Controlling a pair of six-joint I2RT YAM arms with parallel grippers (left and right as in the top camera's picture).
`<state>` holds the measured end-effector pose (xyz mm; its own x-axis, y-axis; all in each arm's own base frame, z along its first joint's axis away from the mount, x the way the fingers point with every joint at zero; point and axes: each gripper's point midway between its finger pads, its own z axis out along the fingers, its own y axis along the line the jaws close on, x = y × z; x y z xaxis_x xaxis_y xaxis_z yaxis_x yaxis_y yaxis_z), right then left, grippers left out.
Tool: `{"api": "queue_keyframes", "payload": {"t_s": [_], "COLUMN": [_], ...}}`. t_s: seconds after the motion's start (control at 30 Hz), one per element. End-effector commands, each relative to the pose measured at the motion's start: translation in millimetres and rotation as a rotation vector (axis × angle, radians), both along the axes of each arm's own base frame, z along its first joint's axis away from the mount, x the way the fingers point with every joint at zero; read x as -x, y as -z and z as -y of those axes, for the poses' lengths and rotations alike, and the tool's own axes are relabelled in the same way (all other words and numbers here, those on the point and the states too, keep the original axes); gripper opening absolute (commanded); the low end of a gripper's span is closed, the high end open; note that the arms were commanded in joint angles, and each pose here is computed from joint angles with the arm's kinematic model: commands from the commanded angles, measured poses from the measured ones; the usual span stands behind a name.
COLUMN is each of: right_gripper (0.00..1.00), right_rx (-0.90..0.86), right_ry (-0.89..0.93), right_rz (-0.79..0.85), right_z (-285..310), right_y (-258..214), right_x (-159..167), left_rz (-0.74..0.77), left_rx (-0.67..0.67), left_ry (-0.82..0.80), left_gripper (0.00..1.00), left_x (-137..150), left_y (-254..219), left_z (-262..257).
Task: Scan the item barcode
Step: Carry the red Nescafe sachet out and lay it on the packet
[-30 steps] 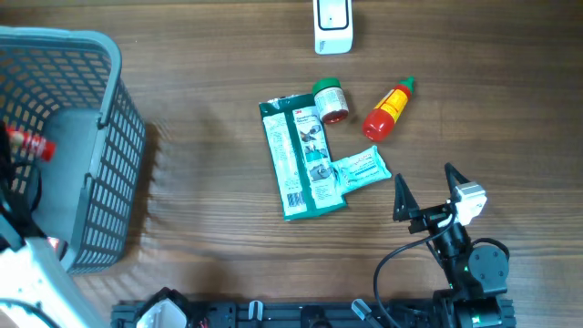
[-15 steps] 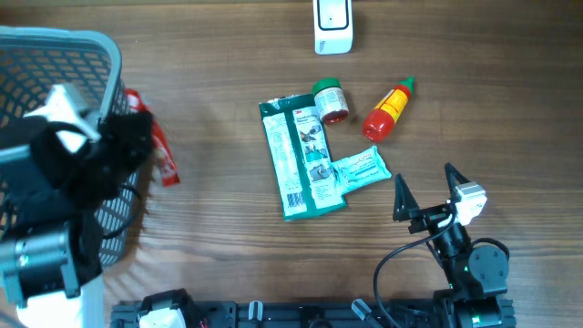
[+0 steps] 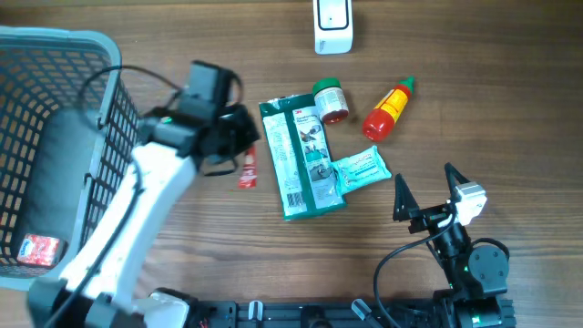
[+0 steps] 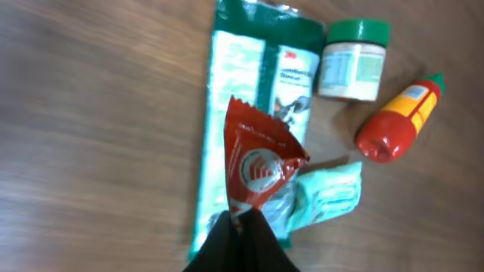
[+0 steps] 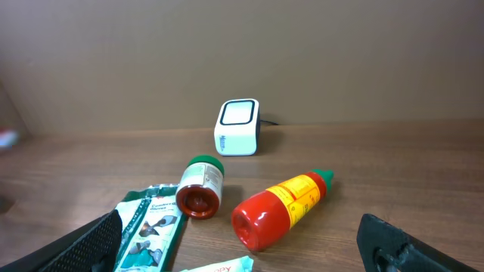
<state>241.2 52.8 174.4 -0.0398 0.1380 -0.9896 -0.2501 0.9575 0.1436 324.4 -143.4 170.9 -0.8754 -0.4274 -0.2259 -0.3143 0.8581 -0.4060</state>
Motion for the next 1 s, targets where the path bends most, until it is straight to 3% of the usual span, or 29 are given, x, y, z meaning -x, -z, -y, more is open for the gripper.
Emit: {"api": "queue_keyframes", "payload": {"t_s": [0.0, 0.2, 0.33, 0.47, 0.6, 0.63, 0.8, 0.97], "right_gripper": [1.0, 1.0, 1.0, 1.0, 1.0, 1.0, 1.0, 1.0], "right_rx": [0.012, 0.012, 0.012, 0.012, 0.012, 0.012, 0.012, 0.012], "right_ry": [0.008, 0.008, 0.008, 0.008, 0.008, 0.008, 0.008, 0.008], "right_rz": [0.005, 0.005, 0.005, 0.005, 0.005, 0.005, 0.005, 0.005], "right_z": [1.3, 1.3, 1.3, 1.3, 1.3, 1.3, 1.3, 1.3], "right_y": [-0.2, -0.2, -0.2, -0.2, -0.2, -0.2, -0.2, -0.2], "right_x": [-0.4, -0.4, -0.4, -0.4, -0.4, -0.4, -0.4, -0.4], "left_rz": [-0.046, 0.033, 0.129, 0.082, 0.001, -0.018, -0.032, -0.021], "left_rx": [0.026, 0.072, 0.055, 0.124, 0.293, 0.339, 0.404, 0.376], "left_ry": [-0.04, 0.111, 0.095, -0.285, -0.66, -0.726, -0.791, -0.777], "left_gripper": [0.04, 0.04, 0.04, 0.04, 0.04, 0.09, 0.23, 0.19], "left_x": [-6.1, -19.3, -45.8, -66.9, -78.4, -81.1, -88.8, -90.7], "left_y": [28.3, 58.4, 80.1, 101.9, 118.6, 123.4, 139.1, 141.6], "left_z": [42.3, 122.5, 144.6, 133.0, 132.7, 136.5, 146.9, 140.9]}}
